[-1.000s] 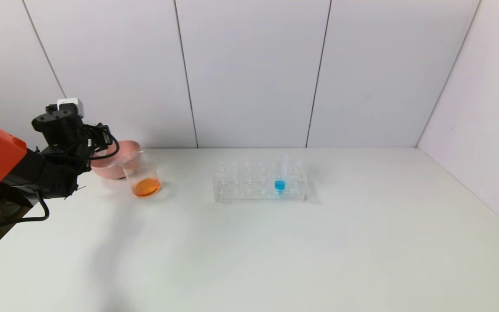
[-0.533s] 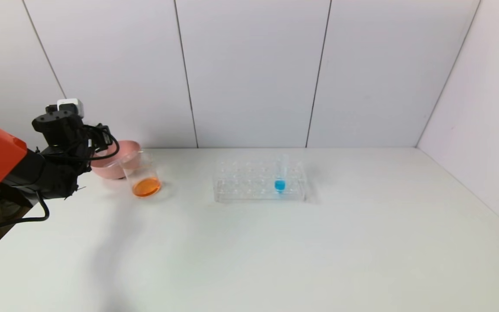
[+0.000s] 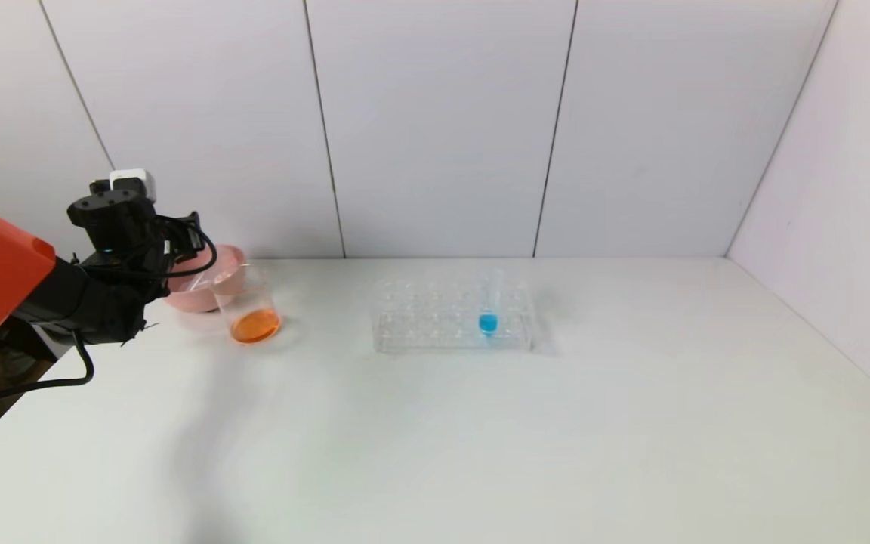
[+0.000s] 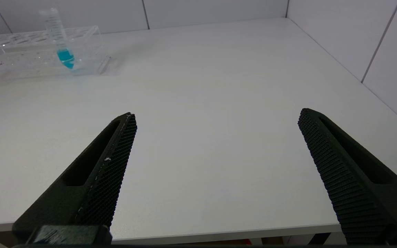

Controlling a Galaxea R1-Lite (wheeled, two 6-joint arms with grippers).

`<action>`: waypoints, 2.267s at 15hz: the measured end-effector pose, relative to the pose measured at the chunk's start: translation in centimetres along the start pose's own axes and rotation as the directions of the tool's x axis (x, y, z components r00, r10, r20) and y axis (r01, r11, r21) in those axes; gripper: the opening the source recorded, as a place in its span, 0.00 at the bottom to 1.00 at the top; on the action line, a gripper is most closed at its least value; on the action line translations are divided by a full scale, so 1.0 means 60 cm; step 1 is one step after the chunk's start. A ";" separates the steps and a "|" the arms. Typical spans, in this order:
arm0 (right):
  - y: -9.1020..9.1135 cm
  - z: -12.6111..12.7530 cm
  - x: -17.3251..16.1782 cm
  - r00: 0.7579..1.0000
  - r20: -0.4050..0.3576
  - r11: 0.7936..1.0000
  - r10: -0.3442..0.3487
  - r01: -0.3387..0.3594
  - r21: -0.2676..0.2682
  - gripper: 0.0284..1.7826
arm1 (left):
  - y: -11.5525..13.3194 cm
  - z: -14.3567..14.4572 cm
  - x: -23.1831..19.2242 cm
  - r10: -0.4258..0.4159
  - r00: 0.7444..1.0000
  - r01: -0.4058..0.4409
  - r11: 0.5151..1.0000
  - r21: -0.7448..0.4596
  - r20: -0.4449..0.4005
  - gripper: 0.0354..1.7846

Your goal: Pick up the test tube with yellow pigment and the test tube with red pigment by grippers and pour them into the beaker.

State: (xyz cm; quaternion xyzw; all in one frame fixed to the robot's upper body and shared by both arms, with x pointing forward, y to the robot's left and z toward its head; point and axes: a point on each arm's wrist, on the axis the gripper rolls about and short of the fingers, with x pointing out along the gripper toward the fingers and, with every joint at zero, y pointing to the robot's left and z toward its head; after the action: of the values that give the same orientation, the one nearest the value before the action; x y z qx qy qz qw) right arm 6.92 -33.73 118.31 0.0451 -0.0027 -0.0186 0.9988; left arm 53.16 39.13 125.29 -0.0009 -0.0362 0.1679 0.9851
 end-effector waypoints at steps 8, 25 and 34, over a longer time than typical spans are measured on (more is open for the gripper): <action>0.000 0.000 0.000 1.000 0.000 1.000 0.000 0.000 0.000 0.96 | 0.002 0.037 -0.025 -0.026 0.999 0.026 0.999 -0.018 0.021 1.00; 0.000 0.000 0.000 1.000 0.000 1.000 0.000 0.000 0.000 0.96 | 0.088 0.175 -0.525 -0.603 0.797 0.597 0.796 -0.104 -0.041 0.99; 0.000 0.000 0.000 1.000 0.000 1.000 0.000 0.000 0.000 0.96 | 0.141 0.134 -0.736 -0.590 0.799 0.595 0.804 -0.010 0.118 0.99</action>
State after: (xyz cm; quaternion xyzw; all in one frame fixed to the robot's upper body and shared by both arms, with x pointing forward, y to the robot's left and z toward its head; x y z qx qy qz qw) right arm 6.92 -33.73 118.31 0.0451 -0.0029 -0.0186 0.9988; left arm 8.24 32.42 130.07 -0.0034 -0.0924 -0.1494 0.9845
